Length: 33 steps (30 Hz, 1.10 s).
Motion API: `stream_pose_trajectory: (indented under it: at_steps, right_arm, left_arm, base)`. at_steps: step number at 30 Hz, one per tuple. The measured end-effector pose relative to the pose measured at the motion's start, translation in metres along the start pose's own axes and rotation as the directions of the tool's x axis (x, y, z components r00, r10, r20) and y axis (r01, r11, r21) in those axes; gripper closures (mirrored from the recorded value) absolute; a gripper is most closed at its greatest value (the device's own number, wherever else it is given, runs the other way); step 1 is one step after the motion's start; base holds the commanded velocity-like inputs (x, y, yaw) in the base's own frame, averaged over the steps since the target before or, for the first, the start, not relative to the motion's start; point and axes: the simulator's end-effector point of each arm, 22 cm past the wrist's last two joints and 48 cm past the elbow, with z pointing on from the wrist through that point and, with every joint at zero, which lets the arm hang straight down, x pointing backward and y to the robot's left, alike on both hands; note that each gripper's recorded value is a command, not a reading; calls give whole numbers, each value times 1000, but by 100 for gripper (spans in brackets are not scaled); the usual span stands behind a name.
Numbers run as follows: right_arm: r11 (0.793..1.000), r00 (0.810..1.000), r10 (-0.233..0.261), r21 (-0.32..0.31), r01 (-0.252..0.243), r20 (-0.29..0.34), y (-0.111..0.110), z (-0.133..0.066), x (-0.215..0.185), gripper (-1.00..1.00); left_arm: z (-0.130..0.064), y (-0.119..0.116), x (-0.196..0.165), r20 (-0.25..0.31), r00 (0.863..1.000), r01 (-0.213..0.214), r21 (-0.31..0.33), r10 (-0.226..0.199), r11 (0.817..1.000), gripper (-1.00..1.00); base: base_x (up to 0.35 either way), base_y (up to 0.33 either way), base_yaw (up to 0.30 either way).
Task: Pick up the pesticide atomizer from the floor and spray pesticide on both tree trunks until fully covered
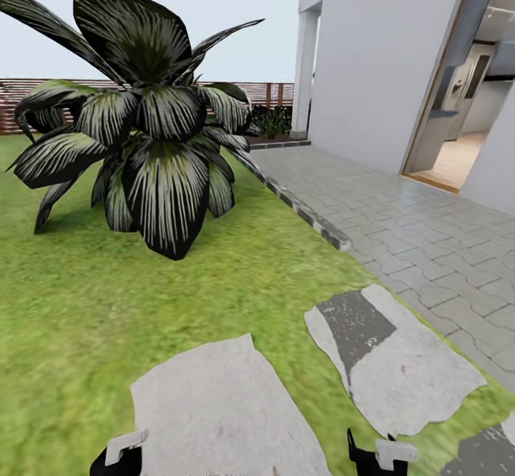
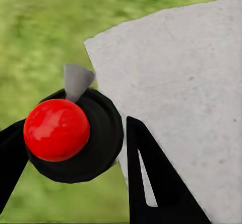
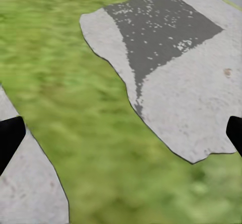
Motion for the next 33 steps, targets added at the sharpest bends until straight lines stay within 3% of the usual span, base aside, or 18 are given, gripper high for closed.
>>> stream_pose_trajectory:
  at_steps: [33]
  right_arm:
    - [1000, 1000, -1, 1, 1, -12, 0, 0, 6, -100]
  left_arm:
    - [1, 0, 6, -11, 1000, -5, -1, 5, 1000, 100]
  base:
    - [0, 0, 278]
